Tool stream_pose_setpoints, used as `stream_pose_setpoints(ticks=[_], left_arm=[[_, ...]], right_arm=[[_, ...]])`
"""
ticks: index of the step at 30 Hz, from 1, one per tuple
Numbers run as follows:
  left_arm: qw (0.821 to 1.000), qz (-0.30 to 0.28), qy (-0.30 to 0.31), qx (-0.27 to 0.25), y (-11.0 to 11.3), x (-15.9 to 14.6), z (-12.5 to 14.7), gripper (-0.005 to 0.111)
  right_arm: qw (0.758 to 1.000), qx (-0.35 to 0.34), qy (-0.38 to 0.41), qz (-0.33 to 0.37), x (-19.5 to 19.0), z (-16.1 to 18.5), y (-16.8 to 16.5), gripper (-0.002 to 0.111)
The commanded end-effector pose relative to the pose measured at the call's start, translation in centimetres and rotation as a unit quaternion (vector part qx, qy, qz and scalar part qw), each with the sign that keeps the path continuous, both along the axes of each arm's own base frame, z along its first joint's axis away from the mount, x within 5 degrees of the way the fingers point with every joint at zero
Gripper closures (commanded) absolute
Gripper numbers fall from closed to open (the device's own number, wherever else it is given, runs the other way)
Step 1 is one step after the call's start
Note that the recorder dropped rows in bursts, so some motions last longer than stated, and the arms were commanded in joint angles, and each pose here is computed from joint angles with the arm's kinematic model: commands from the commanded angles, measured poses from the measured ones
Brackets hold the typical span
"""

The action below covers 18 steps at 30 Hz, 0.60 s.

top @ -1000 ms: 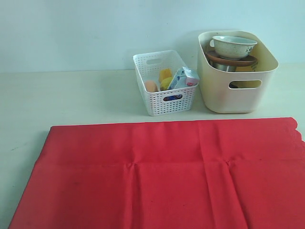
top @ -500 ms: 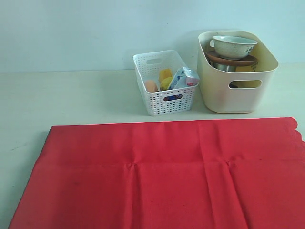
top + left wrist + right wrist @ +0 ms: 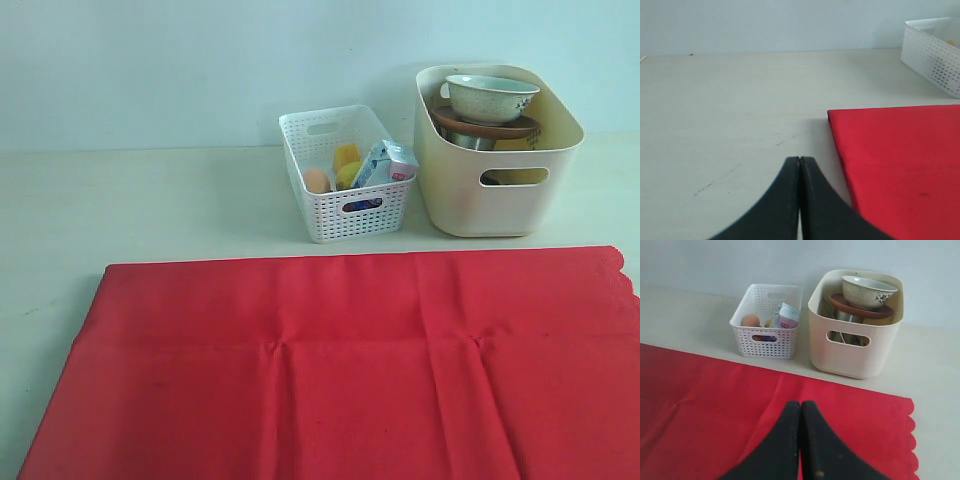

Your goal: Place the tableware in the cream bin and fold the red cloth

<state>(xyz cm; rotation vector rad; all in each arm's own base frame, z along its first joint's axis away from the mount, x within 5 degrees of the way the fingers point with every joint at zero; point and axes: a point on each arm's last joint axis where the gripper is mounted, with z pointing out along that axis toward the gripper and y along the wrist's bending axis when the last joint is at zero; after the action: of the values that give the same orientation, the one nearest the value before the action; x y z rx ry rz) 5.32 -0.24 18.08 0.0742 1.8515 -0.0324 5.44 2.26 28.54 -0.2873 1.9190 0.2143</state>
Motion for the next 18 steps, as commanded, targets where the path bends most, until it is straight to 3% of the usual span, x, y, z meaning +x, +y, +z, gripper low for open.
stream_pose_setpoints(ticks=[1,10,18], left_arm=[[0.999,-0.04,-0.006,0.0,-0.4,0.0,0.0,0.107],[0.992,-0.127,-0.007,-0.001,-1.3,-0.3,0.4,0.107],[0.991,-0.128,-0.036,-0.008,-1.9,1.1,9.0,0.107]], right_arm=[[1.0,0.001,-0.018,-0.008,0.3,-0.3,-0.1,0.108],[1.0,0.009,-0.017,-0.006,0.2,-0.2,0.0,0.108],[1.0,0.015,-0.017,-0.005,0.2,-0.2,0.0,0.108]])
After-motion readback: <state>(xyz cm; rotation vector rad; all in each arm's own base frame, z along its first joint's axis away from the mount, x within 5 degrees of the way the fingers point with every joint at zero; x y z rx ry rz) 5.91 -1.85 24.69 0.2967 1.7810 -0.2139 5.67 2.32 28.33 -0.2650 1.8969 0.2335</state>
